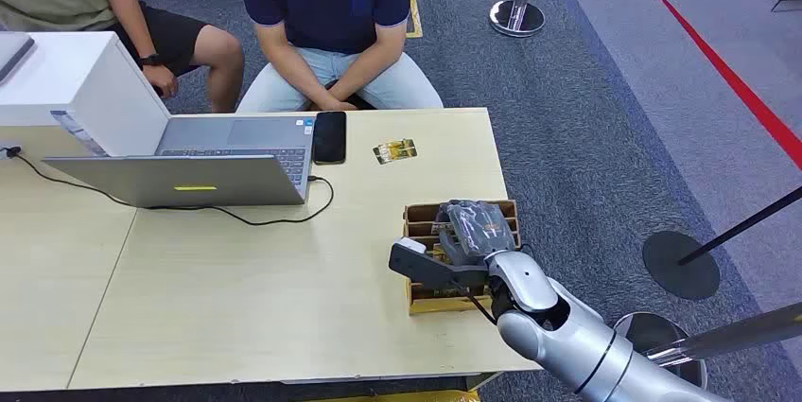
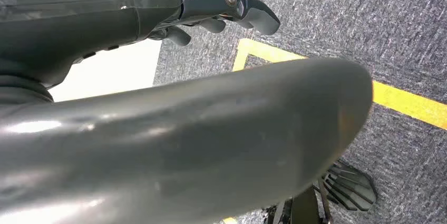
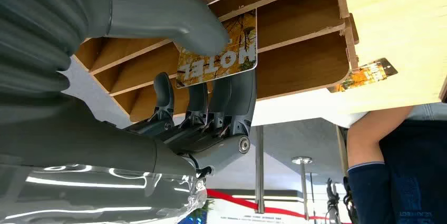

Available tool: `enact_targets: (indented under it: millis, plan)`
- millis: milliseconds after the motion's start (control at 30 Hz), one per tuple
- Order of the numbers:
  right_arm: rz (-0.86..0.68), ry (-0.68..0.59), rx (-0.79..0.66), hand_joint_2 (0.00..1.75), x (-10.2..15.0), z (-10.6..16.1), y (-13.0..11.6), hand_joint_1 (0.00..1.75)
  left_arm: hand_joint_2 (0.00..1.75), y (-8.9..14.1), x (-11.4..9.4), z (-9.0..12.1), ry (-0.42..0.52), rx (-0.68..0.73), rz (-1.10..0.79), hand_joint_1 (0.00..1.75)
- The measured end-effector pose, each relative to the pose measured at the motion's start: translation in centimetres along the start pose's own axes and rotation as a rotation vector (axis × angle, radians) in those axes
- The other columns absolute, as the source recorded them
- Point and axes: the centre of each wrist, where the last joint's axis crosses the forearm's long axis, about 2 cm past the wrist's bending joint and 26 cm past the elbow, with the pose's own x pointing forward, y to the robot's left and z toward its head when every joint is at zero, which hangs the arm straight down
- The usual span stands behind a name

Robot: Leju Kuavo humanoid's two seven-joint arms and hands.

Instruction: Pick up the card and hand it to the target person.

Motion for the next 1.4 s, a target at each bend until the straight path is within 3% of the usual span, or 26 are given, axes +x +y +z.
enact_targets:
  millis: [1033, 1200, 1400]
  plan:
    - [-0.002, -0.010, -0.024, 1.75, 0.0, 0.0, 0.0, 1.71, 1.75, 0.0, 0.0, 0.0, 0.000, 0.000, 0.000, 0.00]
    - [-0.017, -0.047, -0.152, 1.75, 0.1, 0.1, -0.6, 1.71, 1.75, 0.0, 0.0, 0.0, 0.001, 0.002, 0.001, 0.00]
    - [-0.051, -0.122, -0.386, 1.75, 0.4, 0.6, -3.1, 1.71, 1.75, 0.0, -0.1, 0.0, 0.002, 0.005, 0.001, 0.00]
